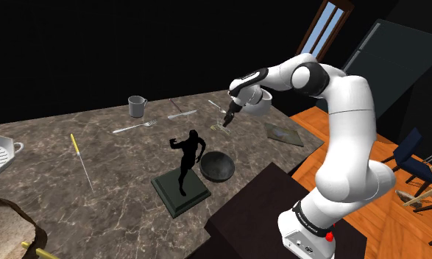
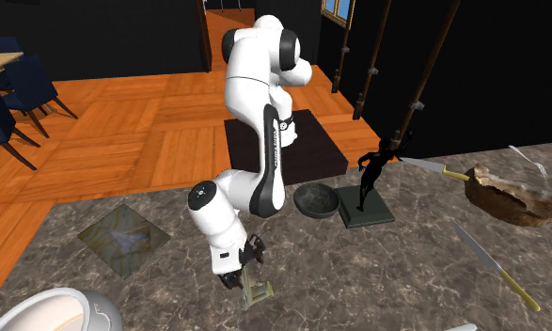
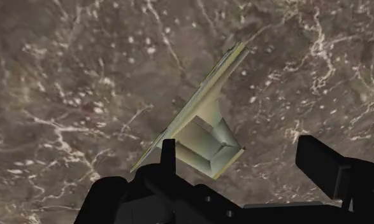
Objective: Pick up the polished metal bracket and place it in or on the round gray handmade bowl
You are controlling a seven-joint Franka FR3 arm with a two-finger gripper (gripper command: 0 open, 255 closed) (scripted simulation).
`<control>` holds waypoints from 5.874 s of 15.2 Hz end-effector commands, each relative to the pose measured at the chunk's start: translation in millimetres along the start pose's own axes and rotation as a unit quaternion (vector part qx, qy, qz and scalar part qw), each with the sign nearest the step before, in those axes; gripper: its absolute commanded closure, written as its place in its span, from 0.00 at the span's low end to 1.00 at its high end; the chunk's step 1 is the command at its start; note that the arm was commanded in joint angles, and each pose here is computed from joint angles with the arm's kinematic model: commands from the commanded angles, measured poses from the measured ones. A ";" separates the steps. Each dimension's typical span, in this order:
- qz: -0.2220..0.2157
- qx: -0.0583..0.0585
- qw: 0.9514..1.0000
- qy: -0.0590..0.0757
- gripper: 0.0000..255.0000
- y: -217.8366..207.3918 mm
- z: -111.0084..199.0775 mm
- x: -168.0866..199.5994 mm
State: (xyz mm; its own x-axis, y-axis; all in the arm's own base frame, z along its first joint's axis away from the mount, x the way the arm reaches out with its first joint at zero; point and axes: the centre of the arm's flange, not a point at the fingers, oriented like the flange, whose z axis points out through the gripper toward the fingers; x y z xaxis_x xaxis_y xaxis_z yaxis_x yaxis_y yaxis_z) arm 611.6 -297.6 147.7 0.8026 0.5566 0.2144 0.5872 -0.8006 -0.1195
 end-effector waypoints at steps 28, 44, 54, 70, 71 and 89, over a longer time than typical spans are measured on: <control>-0.247 0.048 0.968 -0.011 1.00 29.5 57.4 31.0; -0.247 0.048 0.968 -0.011 1.00 19.4 -24.5 49.1; -0.247 0.048 0.968 -0.011 1.00 13.1 -75.7 60.4; -0.247 0.048 0.968 -0.011 1.00 -158.6 -68.6 53.0; -0.247 0.048 0.968 -0.011 1.00 -171.7 -67.1 52.3; -0.247 0.048 0.968 -0.011 1.00 -356.1 -24.8 36.5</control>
State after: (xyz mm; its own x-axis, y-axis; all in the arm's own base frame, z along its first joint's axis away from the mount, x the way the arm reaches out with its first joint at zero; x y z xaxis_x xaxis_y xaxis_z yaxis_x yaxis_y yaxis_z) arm 429.2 2.3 227.0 0.4229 0.8717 0.2477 0.9060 -0.4118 -0.0974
